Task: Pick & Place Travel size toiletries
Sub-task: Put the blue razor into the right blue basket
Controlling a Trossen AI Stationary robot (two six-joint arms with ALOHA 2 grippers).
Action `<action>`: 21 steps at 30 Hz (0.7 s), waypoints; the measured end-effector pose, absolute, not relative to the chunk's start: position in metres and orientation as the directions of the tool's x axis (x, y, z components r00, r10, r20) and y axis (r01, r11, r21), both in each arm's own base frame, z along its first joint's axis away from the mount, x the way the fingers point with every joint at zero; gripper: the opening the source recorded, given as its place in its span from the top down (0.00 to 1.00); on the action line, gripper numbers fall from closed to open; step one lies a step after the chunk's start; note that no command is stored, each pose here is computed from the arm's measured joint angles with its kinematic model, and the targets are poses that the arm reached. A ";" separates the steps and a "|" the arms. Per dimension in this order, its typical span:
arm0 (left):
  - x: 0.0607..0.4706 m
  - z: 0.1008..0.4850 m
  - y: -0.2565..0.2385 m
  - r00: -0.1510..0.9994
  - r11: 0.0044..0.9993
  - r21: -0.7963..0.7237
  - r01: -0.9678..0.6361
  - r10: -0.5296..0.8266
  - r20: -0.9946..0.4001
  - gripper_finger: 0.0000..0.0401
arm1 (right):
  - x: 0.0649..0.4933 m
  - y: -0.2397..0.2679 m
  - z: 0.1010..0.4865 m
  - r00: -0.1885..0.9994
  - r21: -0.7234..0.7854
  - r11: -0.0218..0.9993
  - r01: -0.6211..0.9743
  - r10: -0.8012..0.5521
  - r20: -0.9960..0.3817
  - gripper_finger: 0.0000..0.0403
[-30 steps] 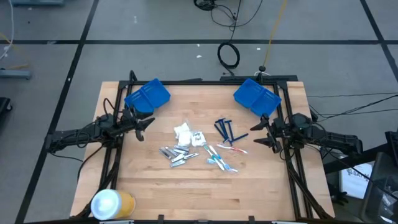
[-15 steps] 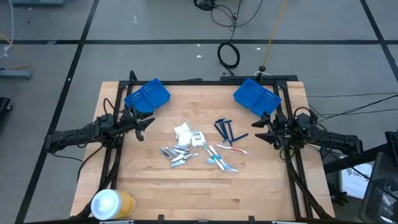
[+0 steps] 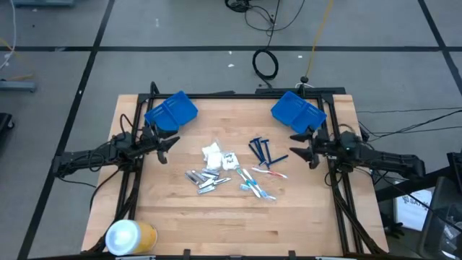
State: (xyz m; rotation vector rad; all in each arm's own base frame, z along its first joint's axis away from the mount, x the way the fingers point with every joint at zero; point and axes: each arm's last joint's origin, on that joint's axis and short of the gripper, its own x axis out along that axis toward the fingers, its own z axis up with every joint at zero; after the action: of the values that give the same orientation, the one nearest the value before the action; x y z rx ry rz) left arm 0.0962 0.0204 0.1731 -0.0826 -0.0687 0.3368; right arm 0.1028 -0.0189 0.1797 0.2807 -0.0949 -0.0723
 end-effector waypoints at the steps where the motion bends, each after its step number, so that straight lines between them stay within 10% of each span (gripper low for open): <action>1: 0.096 0.173 0.020 0.941 0.940 -0.092 -0.327 0.333 0.054 0.68 | 0.105 -0.019 0.176 0.996 0.275 0.958 0.078 -0.086 0.017 0.36; 21: 0.096 0.173 0.020 0.941 0.940 -0.092 -0.328 0.333 0.054 0.68 | 0.174 -0.027 0.121 0.696 -0.019 0.997 0.075 -0.066 -0.715 0.36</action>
State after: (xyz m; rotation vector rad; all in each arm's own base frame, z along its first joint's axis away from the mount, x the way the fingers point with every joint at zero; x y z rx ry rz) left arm 0.0962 0.0205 0.1731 -0.0826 -0.0688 0.3374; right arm 0.1743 -0.0265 0.1211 0.0118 0.7966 -0.0790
